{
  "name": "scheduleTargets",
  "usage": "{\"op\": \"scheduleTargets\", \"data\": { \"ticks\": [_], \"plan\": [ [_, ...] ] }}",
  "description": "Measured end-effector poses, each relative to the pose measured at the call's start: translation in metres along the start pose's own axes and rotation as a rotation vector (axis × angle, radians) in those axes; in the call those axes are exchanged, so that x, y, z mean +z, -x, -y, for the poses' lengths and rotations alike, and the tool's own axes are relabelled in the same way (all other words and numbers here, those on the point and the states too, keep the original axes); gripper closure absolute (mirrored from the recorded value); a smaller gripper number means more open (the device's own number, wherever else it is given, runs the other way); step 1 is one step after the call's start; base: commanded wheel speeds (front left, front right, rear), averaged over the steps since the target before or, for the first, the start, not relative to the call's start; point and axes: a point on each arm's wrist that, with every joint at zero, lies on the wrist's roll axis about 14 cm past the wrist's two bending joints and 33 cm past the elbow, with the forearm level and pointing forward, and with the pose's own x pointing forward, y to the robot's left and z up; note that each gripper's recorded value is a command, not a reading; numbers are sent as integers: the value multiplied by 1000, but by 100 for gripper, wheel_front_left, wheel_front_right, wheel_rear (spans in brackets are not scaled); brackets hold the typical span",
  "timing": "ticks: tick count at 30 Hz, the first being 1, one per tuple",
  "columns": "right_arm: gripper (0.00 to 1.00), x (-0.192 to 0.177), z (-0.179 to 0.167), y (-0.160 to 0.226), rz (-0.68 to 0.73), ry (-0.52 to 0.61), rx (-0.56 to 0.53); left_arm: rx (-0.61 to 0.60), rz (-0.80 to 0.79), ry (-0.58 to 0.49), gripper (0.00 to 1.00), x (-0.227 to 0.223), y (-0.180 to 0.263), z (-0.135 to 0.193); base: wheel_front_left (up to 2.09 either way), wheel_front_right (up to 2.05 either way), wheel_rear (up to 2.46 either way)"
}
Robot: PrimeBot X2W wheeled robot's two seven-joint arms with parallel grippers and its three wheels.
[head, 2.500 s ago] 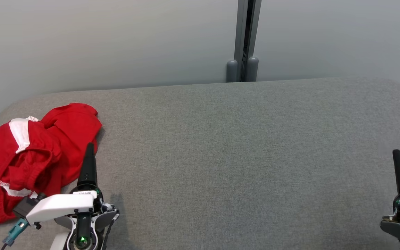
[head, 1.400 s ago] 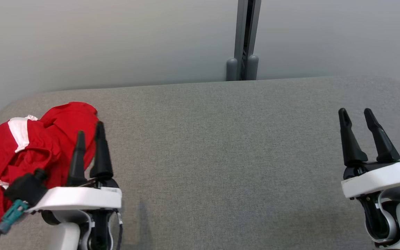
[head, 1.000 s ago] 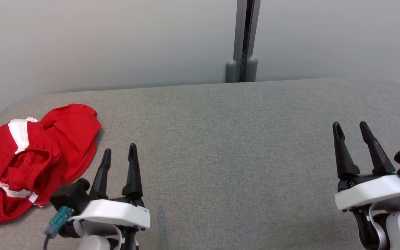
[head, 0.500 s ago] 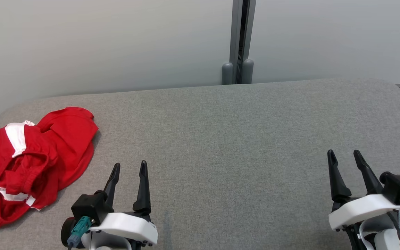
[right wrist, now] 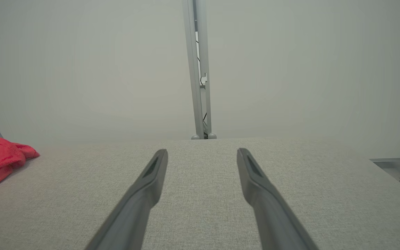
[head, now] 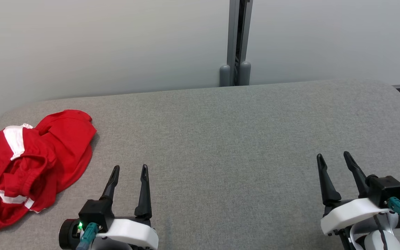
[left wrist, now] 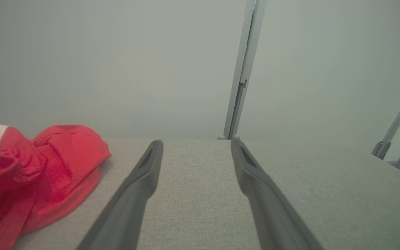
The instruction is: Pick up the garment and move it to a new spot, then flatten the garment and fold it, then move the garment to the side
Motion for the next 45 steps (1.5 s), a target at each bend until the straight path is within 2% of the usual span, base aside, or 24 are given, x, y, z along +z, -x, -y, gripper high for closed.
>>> {"op": "scheduleTargets", "data": {
  "ticks": [25, 38, 45],
  "plan": [
    [0, 1, -20, -1, 32, 133, 81, 2, 70, -136, 0, 13, 4, -1, 0, 0, 0],
    [0, 0, -17, -2, 27, 127, 72, 3, 65, -134, 0, 11, 3, -1, 0, 0, 0],
    [0, -2, -36, -9, 31, 110, 128, 37, 68, -135, 0, 13, 9, -12, 0, 0, 0]
  ]
}}
